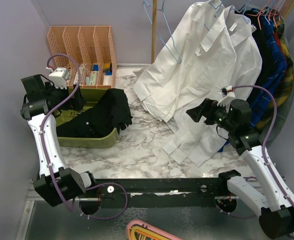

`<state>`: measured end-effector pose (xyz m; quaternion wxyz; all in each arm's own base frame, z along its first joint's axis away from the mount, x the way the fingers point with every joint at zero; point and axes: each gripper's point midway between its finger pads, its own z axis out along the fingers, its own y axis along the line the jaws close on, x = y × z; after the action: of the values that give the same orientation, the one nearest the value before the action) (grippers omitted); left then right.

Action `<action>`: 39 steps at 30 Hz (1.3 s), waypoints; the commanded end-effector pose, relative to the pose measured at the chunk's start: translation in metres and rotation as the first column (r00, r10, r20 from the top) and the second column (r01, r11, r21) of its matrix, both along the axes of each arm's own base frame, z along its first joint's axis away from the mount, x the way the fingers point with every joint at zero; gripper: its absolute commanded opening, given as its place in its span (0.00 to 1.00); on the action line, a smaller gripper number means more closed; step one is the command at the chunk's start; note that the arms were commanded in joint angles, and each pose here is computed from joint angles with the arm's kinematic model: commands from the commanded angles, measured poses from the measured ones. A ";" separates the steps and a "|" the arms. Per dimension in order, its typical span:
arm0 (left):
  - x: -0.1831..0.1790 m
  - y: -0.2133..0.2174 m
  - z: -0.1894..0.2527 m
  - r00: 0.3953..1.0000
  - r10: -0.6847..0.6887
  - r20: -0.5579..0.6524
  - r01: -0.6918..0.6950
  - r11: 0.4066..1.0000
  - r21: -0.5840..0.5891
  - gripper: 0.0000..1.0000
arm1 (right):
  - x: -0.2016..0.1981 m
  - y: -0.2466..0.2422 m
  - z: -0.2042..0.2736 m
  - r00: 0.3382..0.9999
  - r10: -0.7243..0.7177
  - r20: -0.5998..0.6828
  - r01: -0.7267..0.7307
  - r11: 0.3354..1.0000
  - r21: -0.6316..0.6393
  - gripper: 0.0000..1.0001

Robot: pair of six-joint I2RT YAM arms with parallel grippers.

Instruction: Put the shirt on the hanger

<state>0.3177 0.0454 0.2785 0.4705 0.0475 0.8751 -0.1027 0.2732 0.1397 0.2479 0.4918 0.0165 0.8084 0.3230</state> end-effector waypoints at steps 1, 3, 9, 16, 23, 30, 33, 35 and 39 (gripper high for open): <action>-0.027 -0.058 -0.005 0.914 -0.406 -0.012 0.402 0.910 -0.103 0.99 | 0.002 0.011 0.000 0.998 0.054 0.008 -0.055 0.998 0.031 0.99; -0.032 -0.065 -0.024 0.877 -0.473 -0.089 0.457 0.876 -0.154 0.99 | 0.001 0.014 -0.002 0.997 0.074 0.004 -0.074 0.997 0.035 0.99; -0.025 -0.060 -0.074 0.829 -0.526 -0.188 0.503 0.849 -0.159 0.99 | -0.001 0.016 -0.006 0.996 0.088 -0.002 -0.088 0.995 0.043 0.99; 0.013 -0.048 -0.120 0.846 -0.511 -0.153 0.502 0.860 -0.097 0.99 | -0.004 0.022 -0.009 0.993 0.114 0.003 -0.114 0.990 0.082 0.99; 0.043 -0.058 -0.160 0.845 -0.501 -0.189 0.502 0.864 -0.048 0.99 | -0.005 0.025 -0.011 0.992 0.126 -0.014 -0.124 0.986 0.110 0.99; 0.042 -0.062 -0.209 0.837 -0.458 -0.300 0.488 0.873 0.029 0.99 | -0.010 0.027 0.001 0.989 0.143 0.035 -0.146 0.981 0.127 0.99; 0.040 -0.061 -0.222 0.847 -0.434 -0.307 0.474 0.878 0.066 0.99 | -0.010 0.027 0.002 0.990 0.137 0.039 -0.140 0.982 0.126 0.99; 0.037 -0.062 -0.231 0.845 -0.432 -0.315 0.474 0.878 0.070 0.99 | -0.010 0.027 0.002 0.990 0.138 0.039 -0.142 0.982 0.124 0.99; 0.031 -0.071 -0.247 0.829 -0.443 -0.341 0.487 0.872 0.052 0.84 | -0.010 0.028 0.001 0.988 0.148 0.034 -0.151 0.980 0.130 0.99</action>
<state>0.3471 -0.0278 0.0533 0.2882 0.2724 0.8989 -0.1864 0.2644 0.1642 0.2446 0.4690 -0.0040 0.7878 0.3992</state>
